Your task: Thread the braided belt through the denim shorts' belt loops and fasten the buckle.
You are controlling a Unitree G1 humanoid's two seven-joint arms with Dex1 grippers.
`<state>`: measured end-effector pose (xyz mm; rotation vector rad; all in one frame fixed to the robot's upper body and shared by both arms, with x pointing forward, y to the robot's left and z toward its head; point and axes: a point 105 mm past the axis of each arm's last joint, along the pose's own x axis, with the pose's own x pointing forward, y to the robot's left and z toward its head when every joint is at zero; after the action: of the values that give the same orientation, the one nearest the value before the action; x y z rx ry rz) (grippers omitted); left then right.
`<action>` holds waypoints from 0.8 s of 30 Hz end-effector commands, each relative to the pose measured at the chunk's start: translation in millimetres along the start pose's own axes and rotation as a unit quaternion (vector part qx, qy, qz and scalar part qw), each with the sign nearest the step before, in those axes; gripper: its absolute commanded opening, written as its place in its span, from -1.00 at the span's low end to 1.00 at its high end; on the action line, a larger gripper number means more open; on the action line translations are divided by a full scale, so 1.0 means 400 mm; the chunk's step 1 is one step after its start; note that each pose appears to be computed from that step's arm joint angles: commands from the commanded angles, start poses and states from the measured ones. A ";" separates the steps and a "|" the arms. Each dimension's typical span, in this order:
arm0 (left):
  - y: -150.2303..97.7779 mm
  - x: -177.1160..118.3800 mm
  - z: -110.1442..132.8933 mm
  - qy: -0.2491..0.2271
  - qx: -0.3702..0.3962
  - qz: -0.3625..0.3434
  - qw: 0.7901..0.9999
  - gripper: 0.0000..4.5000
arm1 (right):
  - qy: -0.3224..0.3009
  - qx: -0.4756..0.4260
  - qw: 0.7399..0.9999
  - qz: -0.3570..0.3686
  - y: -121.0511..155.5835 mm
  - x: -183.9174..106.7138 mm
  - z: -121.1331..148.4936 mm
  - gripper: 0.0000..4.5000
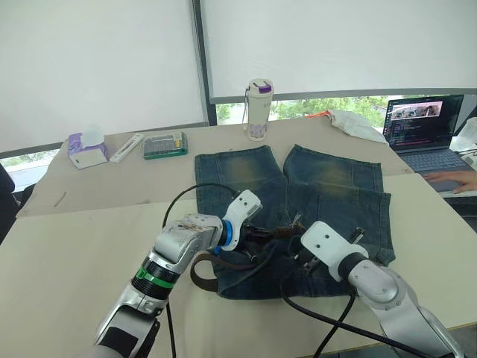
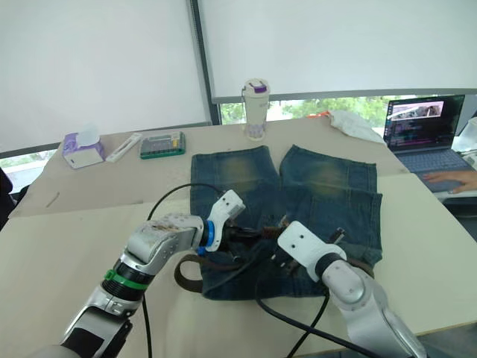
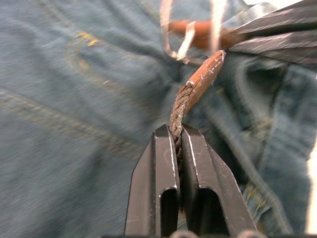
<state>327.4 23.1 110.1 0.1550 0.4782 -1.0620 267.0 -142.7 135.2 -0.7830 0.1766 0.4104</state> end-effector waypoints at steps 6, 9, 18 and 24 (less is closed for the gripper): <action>0.009 -0.021 0.029 -0.052 0.026 0.008 0.998 -1.00 | -0.029 0.020 0.999 0.006 -0.005 -0.022 0.030 -1.00; -0.034 -0.041 0.043 -0.079 0.030 -0.049 0.995 -1.00 | -0.026 0.042 0.999 0.004 -0.008 -0.021 0.027 -1.00; -0.042 -0.039 -0.014 -0.038 0.139 -0.064 0.988 -1.00 | -0.038 0.119 0.992 0.002 -0.008 -0.012 0.040 -1.00; -0.042 -0.011 -0.008 -0.045 0.197 -0.059 0.978 -1.00 | -0.049 0.149 0.988 0.010 -0.003 -0.012 0.051 -1.00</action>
<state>309.3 26.7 103.0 0.3933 0.2525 -1.2498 265.8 -134.6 134.8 -0.4788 0.2185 0.4242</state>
